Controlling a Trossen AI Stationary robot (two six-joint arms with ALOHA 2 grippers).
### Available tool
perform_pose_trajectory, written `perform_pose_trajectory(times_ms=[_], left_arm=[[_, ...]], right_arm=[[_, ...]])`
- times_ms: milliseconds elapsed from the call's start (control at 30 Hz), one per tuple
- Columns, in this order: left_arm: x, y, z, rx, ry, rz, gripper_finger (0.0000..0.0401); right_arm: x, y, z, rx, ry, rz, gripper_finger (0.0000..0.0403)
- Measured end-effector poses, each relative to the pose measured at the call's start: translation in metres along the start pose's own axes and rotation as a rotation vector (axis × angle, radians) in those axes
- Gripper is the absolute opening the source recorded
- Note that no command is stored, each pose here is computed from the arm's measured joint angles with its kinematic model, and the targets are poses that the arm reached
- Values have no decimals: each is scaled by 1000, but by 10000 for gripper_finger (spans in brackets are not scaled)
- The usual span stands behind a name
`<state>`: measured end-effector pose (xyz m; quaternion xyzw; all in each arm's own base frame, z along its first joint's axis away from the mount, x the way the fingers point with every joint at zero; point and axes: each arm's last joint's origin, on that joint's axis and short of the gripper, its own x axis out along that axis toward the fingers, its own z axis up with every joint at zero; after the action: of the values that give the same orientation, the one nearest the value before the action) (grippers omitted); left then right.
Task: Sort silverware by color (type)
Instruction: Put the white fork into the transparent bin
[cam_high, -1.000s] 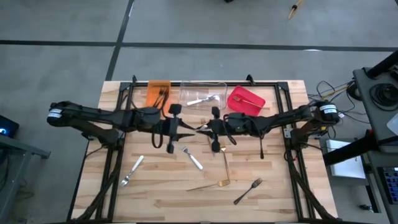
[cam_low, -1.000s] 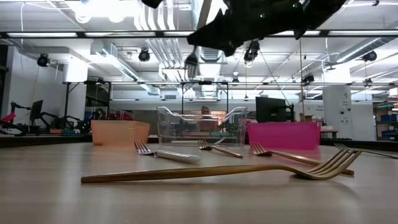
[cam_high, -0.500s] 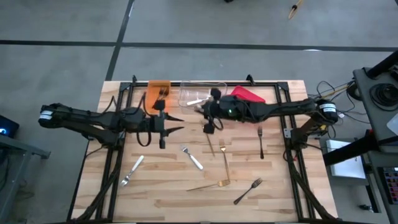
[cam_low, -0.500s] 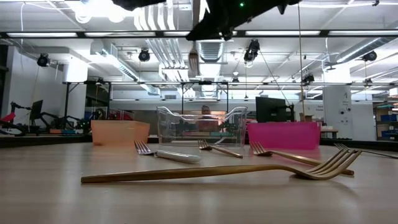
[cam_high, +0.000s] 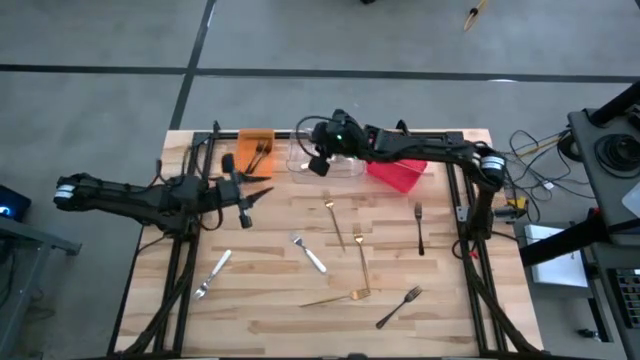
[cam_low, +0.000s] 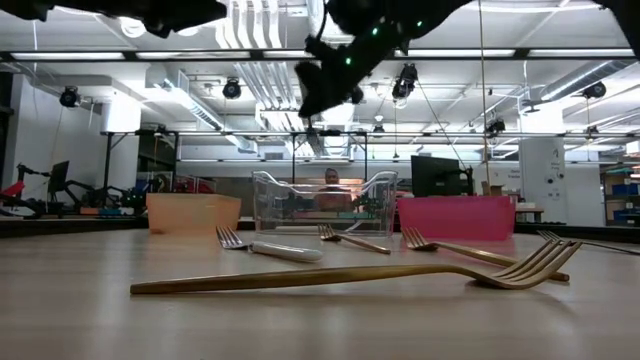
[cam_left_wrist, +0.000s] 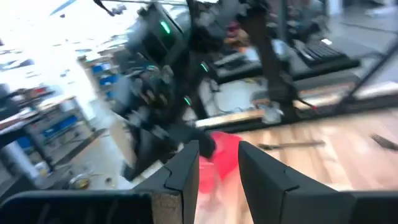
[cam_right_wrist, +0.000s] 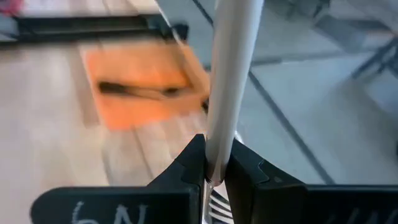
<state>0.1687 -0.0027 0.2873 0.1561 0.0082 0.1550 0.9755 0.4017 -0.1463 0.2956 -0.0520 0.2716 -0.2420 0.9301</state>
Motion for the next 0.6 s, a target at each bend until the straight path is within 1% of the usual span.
perform_pose_trajectory(times_ms=[67, 233, 300, 433, 533, 600], left_arm=[[-6, 4, 1, -34, -12, 32, 94], [-16, 7, -3, -61, -21, 38, 94], [-17, 8, -2, -66, -33, 43, 94], [-19, 9, -2, -65, -31, 42, 94], [-19, 8, -2, -63, -26, 40, 94], [-19, 8, -3, -61, -19, 42, 94]], right_arm=[[12, -4, -11, 5, 87, -5, 28], [37, -10, -32, -1, 222, -15, 28], [43, -10, -39, -13, 270, -50, 29], [51, -10, -50, -41, 328, -140, 29], [59, -10, -57, -35, 348, -155, 30], [63, -10, -61, -4, 357, -161, 30]])
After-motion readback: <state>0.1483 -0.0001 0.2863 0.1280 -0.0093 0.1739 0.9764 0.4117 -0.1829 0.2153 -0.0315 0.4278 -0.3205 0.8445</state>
